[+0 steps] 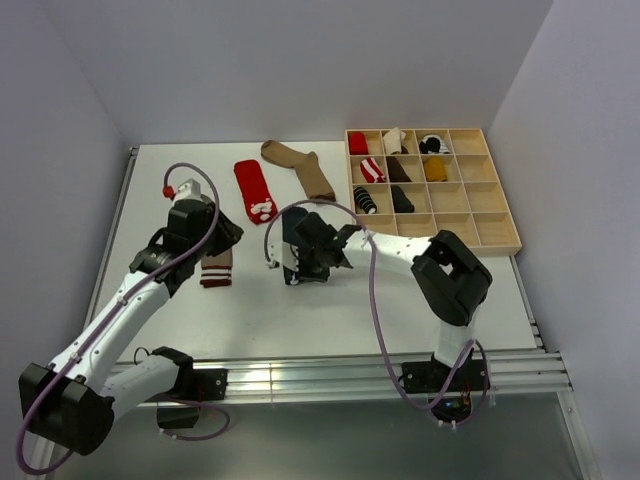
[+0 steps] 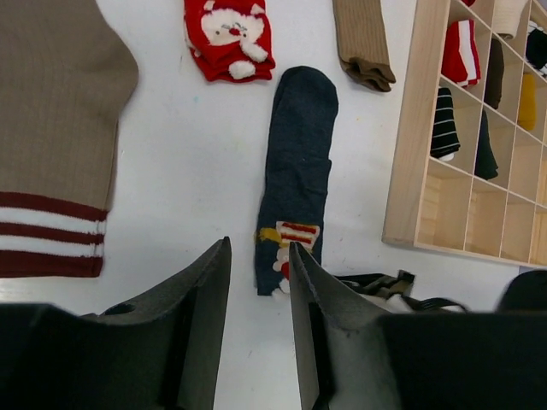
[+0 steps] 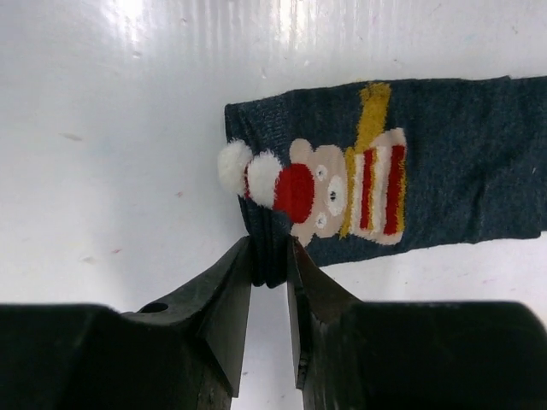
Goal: Roll the socks
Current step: Roll the sock at the center of the board.
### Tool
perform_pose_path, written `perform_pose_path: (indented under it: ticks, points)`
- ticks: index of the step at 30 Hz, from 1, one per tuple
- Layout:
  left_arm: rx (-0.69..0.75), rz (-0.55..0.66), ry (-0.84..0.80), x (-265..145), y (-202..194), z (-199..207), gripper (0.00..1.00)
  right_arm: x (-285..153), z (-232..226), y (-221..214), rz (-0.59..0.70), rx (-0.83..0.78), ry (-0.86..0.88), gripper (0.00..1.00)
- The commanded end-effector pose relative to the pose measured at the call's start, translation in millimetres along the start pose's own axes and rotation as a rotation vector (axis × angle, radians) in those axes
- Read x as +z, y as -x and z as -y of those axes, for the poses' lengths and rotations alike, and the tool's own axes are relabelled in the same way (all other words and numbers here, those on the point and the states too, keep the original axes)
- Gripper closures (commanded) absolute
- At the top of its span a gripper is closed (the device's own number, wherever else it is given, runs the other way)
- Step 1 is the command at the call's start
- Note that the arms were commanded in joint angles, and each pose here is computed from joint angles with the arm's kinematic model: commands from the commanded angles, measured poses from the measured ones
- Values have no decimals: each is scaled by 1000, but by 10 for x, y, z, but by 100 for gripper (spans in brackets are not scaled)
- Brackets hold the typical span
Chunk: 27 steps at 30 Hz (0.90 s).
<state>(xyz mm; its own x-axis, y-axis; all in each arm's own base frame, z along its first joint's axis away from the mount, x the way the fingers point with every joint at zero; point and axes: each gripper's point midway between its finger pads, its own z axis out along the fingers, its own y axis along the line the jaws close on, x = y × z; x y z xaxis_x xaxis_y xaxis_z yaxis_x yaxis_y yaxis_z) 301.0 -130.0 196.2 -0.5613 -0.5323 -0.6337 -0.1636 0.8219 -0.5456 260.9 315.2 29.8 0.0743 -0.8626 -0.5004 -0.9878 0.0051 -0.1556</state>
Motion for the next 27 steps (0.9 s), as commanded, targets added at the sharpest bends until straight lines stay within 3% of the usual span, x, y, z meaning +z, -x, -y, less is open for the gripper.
perform_pose_path:
  ticks: [1,8,14,19,27]
  points:
    - [-69,52,-115,14,37,162,61,-332,-104,214,93,100,159,71]
    - [-67,44,-177,136,-294,96,63,-442,-313,86,94,318,469,72]
    - [23,21,-261,187,-595,313,66,-396,-394,-48,86,534,679,73]
    - [140,-25,-340,259,-887,502,67,-371,-279,-160,92,701,747,75]
    - [300,-60,-481,390,-1276,786,66,-392,-162,-248,94,825,794,75]
